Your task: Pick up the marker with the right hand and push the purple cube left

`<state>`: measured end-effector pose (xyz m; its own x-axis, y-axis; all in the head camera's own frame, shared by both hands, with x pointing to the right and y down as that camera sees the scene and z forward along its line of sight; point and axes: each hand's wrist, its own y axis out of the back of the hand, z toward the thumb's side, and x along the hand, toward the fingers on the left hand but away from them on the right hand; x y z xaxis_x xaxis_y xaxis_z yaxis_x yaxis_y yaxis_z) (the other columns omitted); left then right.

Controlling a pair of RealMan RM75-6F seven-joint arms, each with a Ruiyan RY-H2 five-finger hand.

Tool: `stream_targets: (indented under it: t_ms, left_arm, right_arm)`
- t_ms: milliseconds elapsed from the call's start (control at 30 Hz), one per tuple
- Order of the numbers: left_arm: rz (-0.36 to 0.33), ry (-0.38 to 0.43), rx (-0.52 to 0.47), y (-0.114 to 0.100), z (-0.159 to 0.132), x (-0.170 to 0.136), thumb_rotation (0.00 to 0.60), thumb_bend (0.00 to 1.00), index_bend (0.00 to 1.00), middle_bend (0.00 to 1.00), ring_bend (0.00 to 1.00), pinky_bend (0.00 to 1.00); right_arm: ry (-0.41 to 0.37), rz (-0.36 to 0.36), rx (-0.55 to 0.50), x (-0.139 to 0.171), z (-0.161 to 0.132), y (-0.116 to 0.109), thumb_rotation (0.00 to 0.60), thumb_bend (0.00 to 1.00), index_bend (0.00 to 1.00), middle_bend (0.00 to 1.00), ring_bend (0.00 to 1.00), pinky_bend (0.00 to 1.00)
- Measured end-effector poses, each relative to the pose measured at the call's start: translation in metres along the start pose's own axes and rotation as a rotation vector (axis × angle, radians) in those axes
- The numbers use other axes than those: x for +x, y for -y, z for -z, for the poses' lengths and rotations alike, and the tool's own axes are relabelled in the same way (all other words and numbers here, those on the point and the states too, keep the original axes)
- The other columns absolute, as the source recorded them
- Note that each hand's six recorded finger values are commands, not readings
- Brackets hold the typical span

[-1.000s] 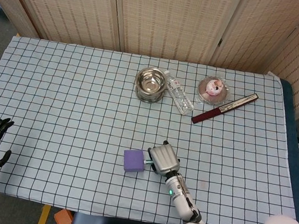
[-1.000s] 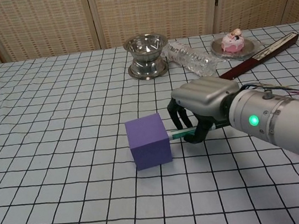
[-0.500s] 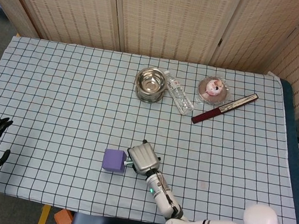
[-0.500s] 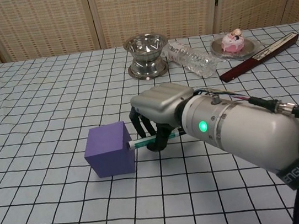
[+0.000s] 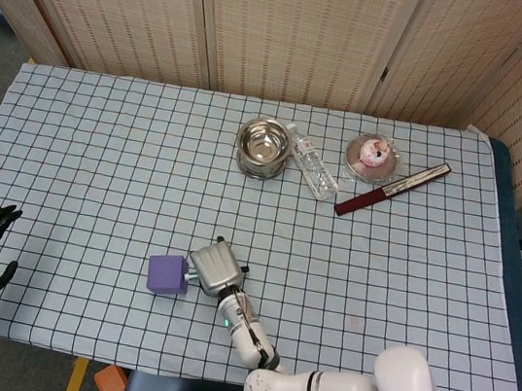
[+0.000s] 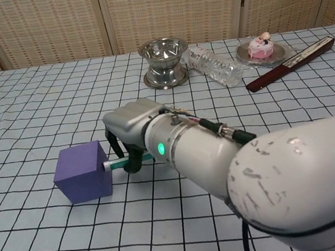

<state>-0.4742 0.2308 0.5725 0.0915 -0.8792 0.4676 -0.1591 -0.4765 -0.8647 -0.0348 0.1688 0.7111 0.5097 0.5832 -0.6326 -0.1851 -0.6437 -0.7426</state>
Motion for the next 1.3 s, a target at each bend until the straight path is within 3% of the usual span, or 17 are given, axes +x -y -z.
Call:
stream_targets:
  t_ms: [500, 767, 1067, 1300]
  left_arm:
    - [0.001, -0.006, -0.017, -0.001, 0.003, 0.002, 0.600, 0.46, 0.00, 0.00, 0.00, 0.15]
    - [-0.005, -0.002, -0.020, -0.003, 0.003, 0.001, 0.600, 0.46, 0.00, 0.00, 0.00, 0.15]
    - [-0.010, 0.009, -0.009, -0.004, 0.000, -0.002, 0.600, 0.46, 0.00, 0.00, 0.00, 0.15]
    - [-0.007, 0.012, 0.011, -0.001, -0.003, -0.003, 0.600, 0.46, 0.00, 0.00, 0.00, 0.15]
  right_arm:
    - [-0.047, 0.022, -0.083, -0.032, -0.061, -0.005, 0.600, 0.44, 0.97, 0.84, 0.60, 0.28]
    - [-0.082, 0.033, -0.100, -0.036, -0.079, -0.007, 0.600, 0.44, 0.97, 0.84, 0.60, 0.28]
    - [-0.030, 0.097, -0.041, -0.021, -0.042, -0.015, 0.600, 0.44, 0.97, 0.84, 0.60, 0.28]
    - [0.043, 0.122, 0.031, 0.025, 0.037, -0.025, 0.600, 0.44, 0.95, 0.84, 0.60, 0.28]
